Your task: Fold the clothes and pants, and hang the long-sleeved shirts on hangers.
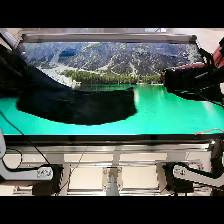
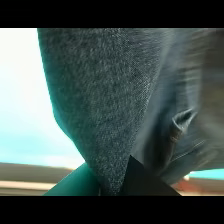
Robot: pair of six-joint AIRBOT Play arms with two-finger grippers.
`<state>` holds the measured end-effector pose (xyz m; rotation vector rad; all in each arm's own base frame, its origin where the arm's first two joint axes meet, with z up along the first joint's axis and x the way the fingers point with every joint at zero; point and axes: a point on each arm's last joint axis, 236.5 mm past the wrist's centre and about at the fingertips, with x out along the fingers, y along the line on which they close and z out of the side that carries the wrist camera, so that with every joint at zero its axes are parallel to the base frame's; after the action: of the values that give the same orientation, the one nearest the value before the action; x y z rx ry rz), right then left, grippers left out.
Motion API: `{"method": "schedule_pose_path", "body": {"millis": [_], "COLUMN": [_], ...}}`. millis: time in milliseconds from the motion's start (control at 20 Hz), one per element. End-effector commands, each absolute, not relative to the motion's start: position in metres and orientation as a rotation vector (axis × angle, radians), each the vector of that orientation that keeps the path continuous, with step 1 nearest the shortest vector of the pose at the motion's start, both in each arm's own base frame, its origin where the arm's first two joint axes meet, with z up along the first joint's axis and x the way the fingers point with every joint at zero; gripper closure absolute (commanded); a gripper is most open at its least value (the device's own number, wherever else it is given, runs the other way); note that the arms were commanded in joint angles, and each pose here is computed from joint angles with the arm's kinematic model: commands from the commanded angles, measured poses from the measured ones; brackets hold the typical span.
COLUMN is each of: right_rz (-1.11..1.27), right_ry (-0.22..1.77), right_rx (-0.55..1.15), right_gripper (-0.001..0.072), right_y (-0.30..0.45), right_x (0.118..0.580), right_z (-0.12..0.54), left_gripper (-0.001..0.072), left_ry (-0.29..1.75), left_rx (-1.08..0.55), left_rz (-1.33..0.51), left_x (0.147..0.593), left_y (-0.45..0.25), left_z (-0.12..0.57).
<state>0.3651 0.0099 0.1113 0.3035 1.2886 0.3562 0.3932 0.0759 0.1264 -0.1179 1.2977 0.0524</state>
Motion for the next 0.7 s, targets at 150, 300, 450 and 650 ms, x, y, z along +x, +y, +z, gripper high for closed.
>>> {"method": "schedule_pose_path", "body": {"millis": [150,300,450,650], "right_rz": [0.437,0.436,0.435,0.426], "right_ry": [1.273,1.274,1.273,1.249], "right_rx": [0.235,0.232,0.232,0.233], "right_gripper": [0.0403,0.0403,0.0403,0.0403], "right_y": [0.049,0.049,0.049,0.048], "right_x": [0.37,0.37,0.371,0.377], "right_z": [0.113,0.113,0.113,0.114], "left_gripper": [0.0686,0.0686,0.0686,0.0686], "left_ry": [1.165,1.228,1.308,1.39], "left_rx": [0.005,0.063,0.154,0.285], "left_rz": [0.032,-0.065,-0.194,-0.355], "left_x": [0.39,0.399,0.404,0.404], "left_y": [0.048,0.007,-0.052,-0.141], "left_z": [0.193,0.172,0.142,0.092]}}
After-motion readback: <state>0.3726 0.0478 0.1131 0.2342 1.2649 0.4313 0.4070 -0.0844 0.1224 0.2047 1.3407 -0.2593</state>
